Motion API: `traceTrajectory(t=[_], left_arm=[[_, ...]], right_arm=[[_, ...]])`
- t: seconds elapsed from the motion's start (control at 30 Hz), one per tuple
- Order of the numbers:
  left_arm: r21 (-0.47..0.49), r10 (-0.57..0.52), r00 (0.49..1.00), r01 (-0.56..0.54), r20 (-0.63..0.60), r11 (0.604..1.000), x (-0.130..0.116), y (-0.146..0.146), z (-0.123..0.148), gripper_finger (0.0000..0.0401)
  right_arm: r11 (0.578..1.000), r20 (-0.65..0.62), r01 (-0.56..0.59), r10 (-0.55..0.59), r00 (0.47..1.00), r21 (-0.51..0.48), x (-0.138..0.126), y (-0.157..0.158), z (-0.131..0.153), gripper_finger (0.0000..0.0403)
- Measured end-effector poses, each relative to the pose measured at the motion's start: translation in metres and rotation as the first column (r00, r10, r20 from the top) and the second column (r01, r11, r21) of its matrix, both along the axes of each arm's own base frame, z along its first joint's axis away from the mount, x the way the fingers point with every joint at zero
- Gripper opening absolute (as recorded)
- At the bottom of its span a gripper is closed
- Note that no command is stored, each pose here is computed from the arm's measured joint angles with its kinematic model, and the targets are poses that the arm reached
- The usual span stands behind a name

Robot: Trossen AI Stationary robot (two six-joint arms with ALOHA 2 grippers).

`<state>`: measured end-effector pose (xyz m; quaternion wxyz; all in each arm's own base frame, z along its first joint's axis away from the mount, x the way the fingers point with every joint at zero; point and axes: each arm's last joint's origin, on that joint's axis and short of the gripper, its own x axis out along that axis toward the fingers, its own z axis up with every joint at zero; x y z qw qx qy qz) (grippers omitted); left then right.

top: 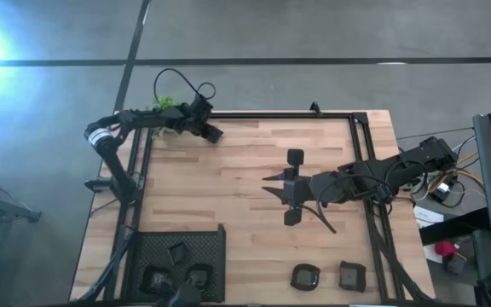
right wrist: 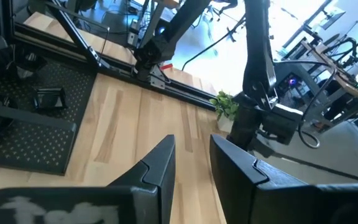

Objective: Pick & Place Mini shaped plates
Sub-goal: Stack the square plate on top of the square plate on the shelf

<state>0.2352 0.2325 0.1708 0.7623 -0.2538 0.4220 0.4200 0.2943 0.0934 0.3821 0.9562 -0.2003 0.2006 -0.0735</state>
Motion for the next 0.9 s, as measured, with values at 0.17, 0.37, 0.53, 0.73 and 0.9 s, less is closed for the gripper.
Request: traceTrajectory(t=[0.17, 0.37, 0.53, 0.73, 0.9], left_arm=[[-0.015, 0.011, 1.0, -0.011, -0.018, 1.0, -0.001, 0.004, -0.007, 0.0071], [-0.015, 0.01, 1.0, -0.01, -0.017, 1.0, -0.001, 0.004, -0.008, 0.0071], [-0.016, 0.003, 1.0, -0.003, -0.021, 1.0, -0.001, 0.004, -0.009, 0.0071], [-0.038, -0.001, 0.999, -0.001, -0.036, 0.999, 0.001, 0.005, -0.019, 0.0071], [-0.039, -0.019, 0.999, 0.018, -0.034, 0.999, 0.002, 0.006, -0.02, 0.0071]], right_arm=[[1.0, -0.005, -0.008, 0.008, 1.0, -0.019, 0.0, 0.0, 0.0, 0.0095], [1.0, -0.005, -0.008, 0.008, 1.0, -0.019, 0.0, 0.0, 0.0, 0.0095], [1.0, -0.005, -0.009, 0.009, 1.0, -0.022, 0.0, 0.0, 0.0, 0.0095], [1.0, -0.005, -0.009, 0.009, 1.0, -0.023, 0.0, 0.0, 0.0, 0.0095], [0.999, -0.011, -0.017, 0.017, 1.0, -0.044, 0.0, 0.0, 0.0, 0.0095]])
